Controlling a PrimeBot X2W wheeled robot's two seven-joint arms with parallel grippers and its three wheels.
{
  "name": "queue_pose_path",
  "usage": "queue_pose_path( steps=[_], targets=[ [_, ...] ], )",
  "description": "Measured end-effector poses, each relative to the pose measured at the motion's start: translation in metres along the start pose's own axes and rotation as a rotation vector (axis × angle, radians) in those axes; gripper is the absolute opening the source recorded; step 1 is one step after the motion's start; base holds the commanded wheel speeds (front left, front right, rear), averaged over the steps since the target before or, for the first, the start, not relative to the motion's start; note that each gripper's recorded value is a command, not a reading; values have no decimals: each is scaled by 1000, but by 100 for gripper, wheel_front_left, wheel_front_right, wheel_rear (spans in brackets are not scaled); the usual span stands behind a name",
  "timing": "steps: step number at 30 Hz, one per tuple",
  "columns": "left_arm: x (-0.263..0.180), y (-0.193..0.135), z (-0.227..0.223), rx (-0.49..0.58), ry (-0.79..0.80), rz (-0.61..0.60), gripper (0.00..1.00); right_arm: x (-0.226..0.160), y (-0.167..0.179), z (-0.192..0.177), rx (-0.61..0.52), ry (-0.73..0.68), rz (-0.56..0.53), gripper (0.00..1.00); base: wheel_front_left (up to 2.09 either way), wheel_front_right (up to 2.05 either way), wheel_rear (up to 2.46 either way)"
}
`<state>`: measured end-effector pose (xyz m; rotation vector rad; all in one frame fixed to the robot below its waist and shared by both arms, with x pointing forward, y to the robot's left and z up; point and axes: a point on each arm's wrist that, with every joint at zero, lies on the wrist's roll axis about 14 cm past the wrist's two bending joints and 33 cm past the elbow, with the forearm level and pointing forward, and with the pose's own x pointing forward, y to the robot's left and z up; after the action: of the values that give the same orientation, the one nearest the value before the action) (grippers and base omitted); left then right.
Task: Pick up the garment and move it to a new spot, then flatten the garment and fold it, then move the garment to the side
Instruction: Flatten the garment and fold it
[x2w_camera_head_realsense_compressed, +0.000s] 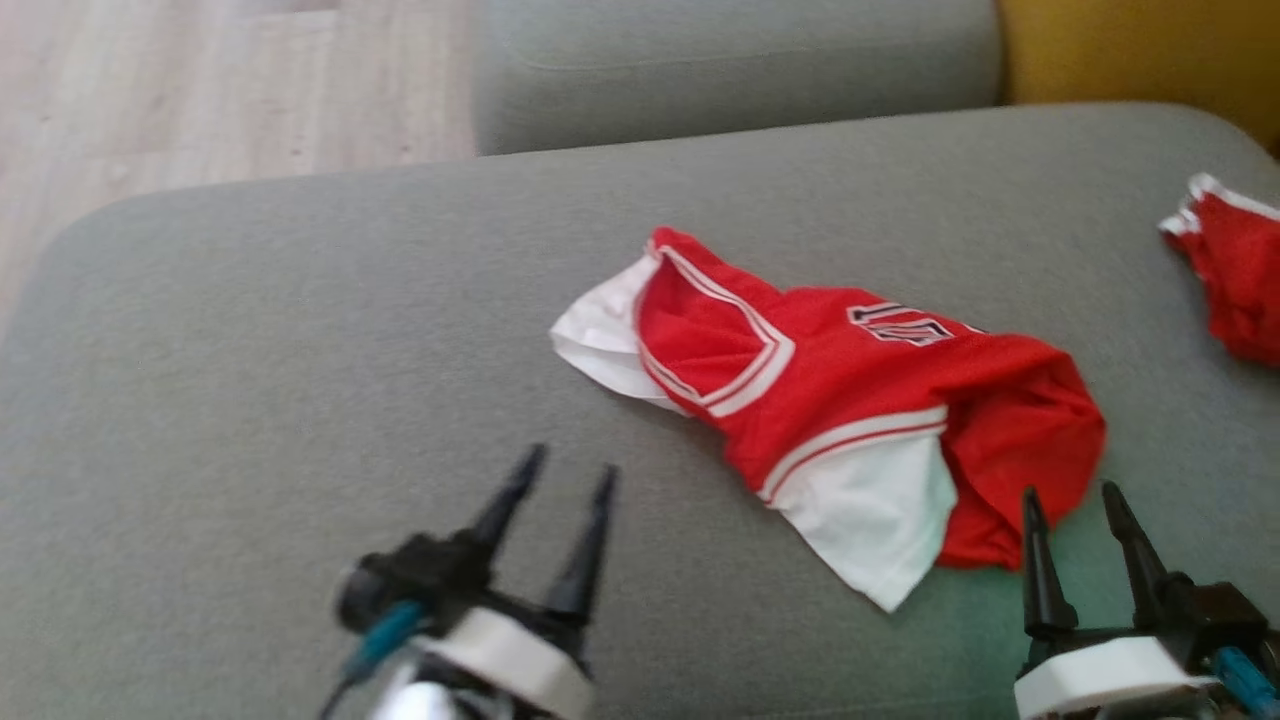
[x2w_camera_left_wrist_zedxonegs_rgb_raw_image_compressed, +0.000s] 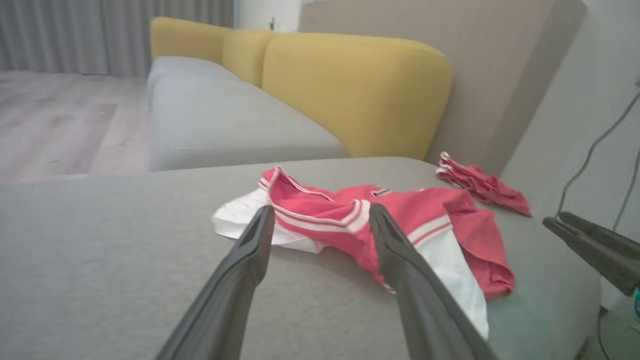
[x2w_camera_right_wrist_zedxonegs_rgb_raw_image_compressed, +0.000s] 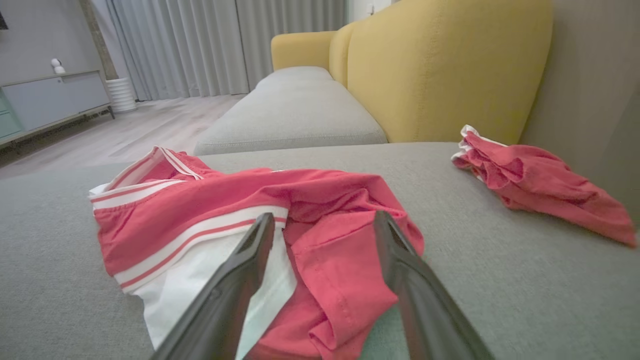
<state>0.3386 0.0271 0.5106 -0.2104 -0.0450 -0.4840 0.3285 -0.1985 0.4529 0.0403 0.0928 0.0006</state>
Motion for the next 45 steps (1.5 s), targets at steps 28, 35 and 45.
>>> queue_pose_path(
  steps=[28, 35, 45],
  targets=[
    [62, -82, -129, -105, 479, -250, 100, -19, -58, -12, 52, 43, -214, 100, 0, 0, 0],
    [69, -93, -124, -135, 463, -289, 0, -13, -59, -6, 49, 26, -213, 100, 0, 0, 0],
    [109, -130, -41, -367, 303, -411, 0, -13, -60, -6, 59, 22, -217, 100, 0, 0, 0]
  ],
)
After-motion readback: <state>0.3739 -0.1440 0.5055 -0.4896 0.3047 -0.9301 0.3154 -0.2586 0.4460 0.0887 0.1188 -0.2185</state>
